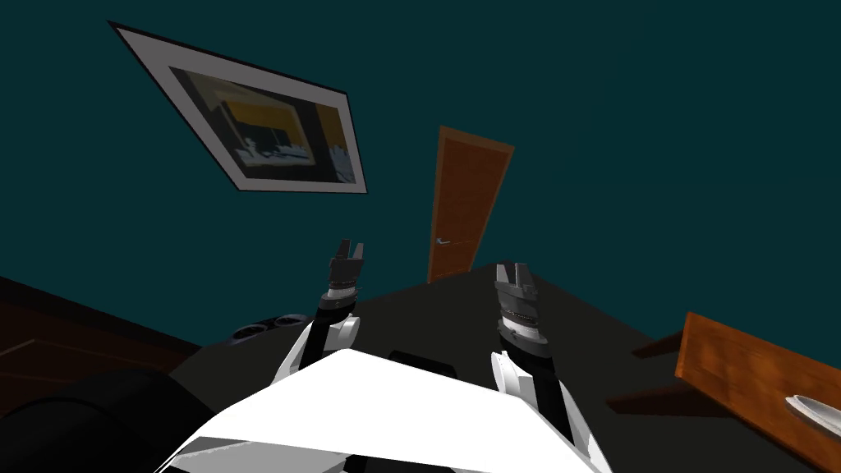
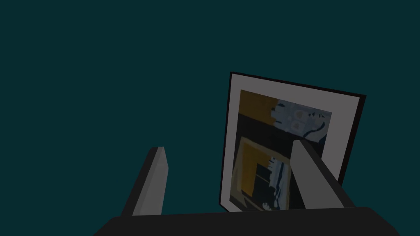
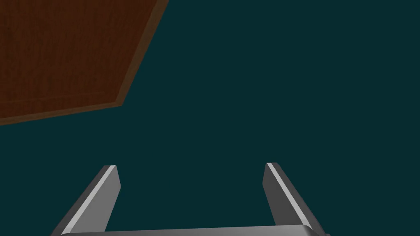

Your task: Pull the door open

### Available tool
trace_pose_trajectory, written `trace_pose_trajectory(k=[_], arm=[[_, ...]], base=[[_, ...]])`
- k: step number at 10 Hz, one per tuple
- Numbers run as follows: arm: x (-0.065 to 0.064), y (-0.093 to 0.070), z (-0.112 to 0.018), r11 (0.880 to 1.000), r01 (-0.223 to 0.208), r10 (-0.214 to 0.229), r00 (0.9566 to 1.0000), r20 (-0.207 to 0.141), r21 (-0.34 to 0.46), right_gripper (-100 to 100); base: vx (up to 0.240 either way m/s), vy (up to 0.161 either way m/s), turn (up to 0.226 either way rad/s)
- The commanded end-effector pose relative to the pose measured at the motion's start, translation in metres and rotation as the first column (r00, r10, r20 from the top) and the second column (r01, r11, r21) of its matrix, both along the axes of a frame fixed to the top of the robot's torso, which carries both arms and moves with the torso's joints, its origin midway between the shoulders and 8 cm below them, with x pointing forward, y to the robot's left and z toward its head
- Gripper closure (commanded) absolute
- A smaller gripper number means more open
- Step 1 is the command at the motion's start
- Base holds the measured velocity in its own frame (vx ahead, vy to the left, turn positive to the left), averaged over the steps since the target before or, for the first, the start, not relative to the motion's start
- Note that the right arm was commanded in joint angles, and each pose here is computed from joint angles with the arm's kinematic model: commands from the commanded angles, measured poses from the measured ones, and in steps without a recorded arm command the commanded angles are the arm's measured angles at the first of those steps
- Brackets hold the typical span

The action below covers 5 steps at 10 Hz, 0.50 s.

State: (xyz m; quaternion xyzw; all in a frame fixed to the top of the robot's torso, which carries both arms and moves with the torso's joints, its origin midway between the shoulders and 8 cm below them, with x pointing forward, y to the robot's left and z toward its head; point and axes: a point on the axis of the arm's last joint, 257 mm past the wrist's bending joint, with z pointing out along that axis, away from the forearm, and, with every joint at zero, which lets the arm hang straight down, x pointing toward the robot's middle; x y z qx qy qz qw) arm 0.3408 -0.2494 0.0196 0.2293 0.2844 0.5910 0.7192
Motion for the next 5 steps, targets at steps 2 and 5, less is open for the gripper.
trace_pose_trajectory(k=[2, 5], arm=[[0.011, 0.002, -0.017, 1.0, -0.024, 0.024, 0.9992, -0.033, 0.009, -100], [0.023, 0.002, -0.04, 0.999, -0.05, 0.051, 0.9959, -0.074, 0.022, -100]], base=[[0.091, -0.018, 0.069], [0.094, -0.015, 0.083]])
